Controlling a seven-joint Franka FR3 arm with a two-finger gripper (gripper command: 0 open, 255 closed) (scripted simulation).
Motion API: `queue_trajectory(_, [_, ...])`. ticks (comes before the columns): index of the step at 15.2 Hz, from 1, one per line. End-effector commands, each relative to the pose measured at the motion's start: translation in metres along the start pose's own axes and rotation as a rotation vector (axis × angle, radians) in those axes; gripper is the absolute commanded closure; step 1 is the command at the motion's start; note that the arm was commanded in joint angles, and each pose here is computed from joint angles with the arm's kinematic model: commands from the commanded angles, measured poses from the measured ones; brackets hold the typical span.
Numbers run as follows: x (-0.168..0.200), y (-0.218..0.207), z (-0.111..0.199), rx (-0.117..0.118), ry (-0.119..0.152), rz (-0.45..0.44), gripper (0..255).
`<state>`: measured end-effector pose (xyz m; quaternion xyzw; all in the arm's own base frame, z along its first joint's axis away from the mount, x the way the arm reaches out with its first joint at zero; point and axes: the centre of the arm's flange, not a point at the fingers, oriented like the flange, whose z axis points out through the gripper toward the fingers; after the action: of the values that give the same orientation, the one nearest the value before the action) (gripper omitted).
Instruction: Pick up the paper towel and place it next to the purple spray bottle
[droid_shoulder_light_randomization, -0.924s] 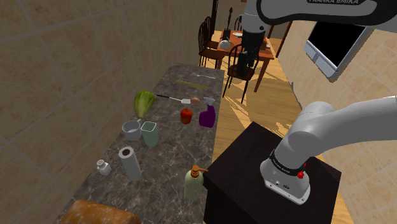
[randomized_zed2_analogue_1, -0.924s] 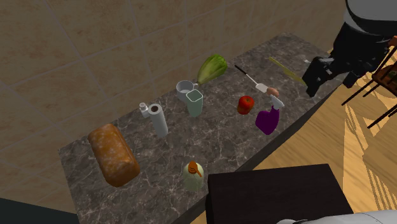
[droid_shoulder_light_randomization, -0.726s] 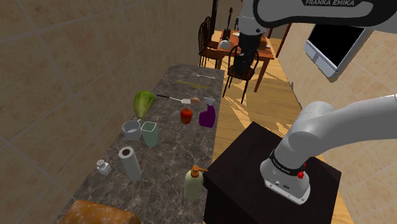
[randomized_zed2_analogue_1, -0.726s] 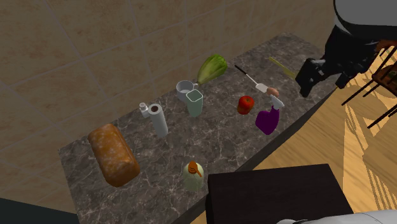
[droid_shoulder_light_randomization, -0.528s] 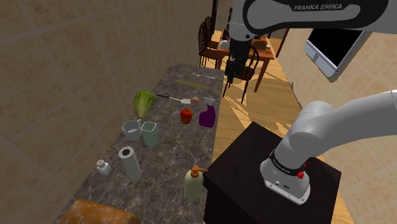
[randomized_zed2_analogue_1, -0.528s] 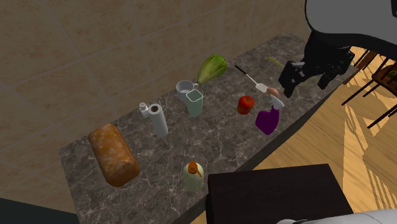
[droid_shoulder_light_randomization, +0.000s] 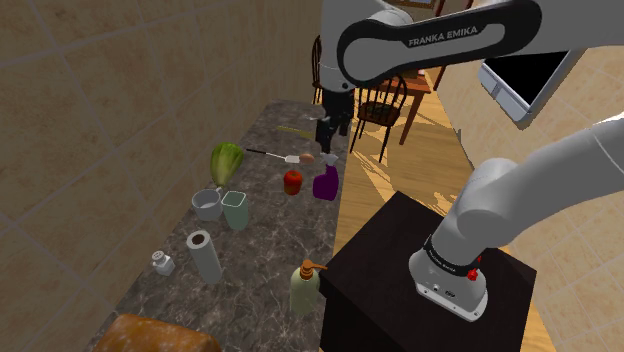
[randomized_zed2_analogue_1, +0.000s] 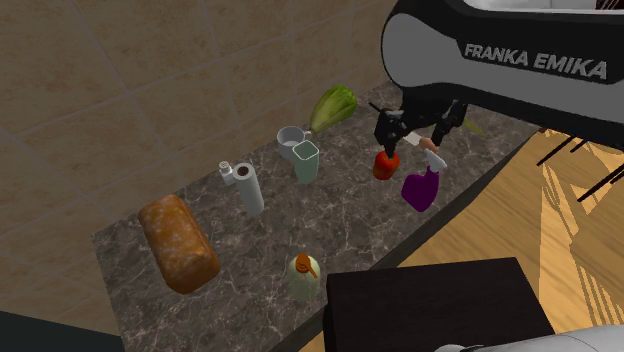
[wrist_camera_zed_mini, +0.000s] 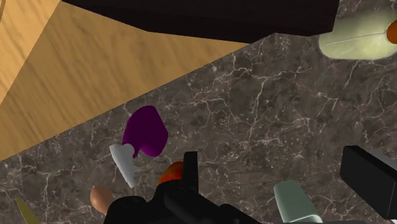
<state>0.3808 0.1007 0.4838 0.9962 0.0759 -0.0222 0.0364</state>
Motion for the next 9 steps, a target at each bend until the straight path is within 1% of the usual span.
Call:
queue_trajectory(1, [0.013,-0.017,0.011,0.007,0.001,-0.006,0])
queue_trajectory(9, [0.068,-0.091,0.055,0.034,0.004,-0.032,0])
